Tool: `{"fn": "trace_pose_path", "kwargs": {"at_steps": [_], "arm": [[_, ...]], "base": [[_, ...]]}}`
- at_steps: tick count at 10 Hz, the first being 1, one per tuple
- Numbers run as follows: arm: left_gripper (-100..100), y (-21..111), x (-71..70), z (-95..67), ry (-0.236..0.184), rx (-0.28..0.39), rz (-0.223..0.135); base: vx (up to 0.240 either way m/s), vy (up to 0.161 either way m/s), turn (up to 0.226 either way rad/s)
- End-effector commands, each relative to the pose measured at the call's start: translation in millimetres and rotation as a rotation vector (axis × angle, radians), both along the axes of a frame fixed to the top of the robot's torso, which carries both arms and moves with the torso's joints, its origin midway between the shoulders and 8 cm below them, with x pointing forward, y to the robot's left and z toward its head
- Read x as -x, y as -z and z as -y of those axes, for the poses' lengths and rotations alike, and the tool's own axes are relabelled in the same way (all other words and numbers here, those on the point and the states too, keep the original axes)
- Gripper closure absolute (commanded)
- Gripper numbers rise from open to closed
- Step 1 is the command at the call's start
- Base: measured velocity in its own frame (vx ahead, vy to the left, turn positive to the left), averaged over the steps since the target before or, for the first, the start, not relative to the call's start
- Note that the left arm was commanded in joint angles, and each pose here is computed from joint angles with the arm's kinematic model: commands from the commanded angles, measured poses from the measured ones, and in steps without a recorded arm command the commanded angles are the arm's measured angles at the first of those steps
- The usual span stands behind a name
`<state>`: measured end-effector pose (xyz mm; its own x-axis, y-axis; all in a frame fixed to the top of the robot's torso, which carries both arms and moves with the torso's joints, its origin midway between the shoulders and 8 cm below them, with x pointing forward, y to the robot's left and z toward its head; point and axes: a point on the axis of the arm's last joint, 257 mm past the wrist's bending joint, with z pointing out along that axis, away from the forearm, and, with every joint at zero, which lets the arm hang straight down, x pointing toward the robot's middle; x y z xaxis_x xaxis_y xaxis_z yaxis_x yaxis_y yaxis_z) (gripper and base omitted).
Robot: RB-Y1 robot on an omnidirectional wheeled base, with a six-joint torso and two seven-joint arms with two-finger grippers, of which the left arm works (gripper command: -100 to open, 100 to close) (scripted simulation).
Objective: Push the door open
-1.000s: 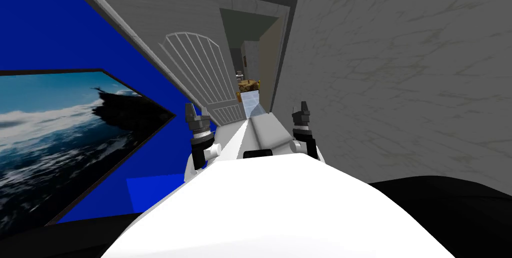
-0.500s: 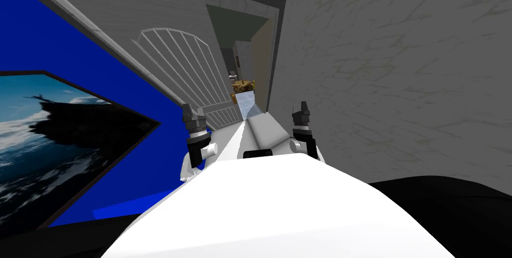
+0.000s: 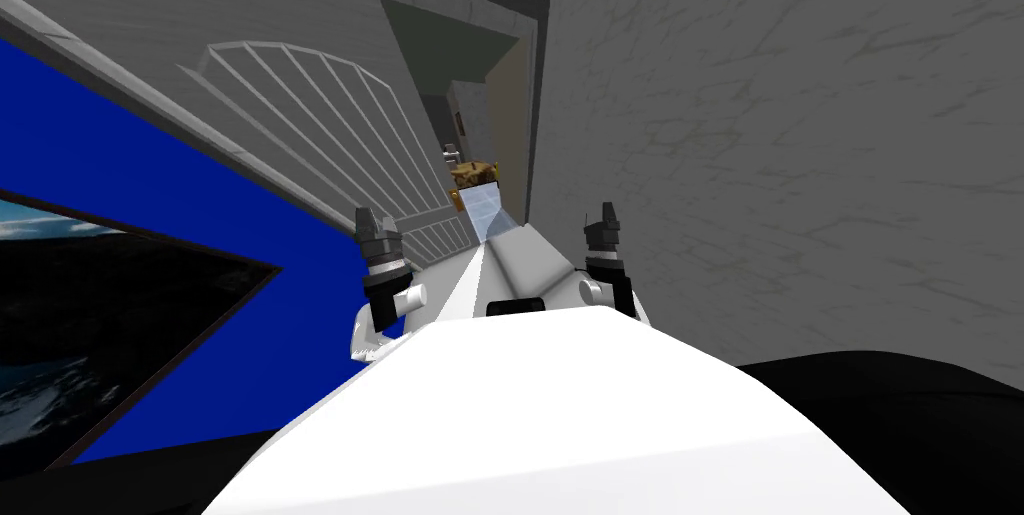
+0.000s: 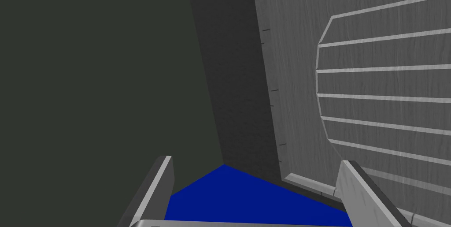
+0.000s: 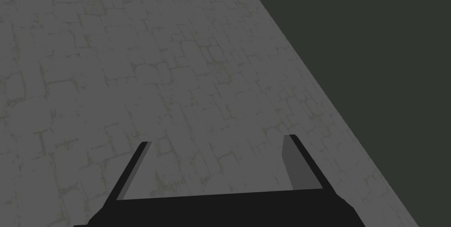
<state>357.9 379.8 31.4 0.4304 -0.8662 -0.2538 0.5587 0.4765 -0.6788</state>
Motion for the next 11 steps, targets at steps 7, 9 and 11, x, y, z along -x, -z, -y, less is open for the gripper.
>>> {"fn": "trace_pose_path", "kwargs": {"at_steps": [7,9,11], "arm": [[-100,7.1,6.5,-76.1,-0.181,-0.042,-0.040],[-100,8.3,11.0,-98.6,-0.235,-0.047,-0.049],[-100,9.4,17.0,-121.2,-0.289,-0.048,-0.057]], "base": [[0.049,0.050,-0.206],[0.048,0.059,-0.203],[0.052,0.062,-0.207]]}}
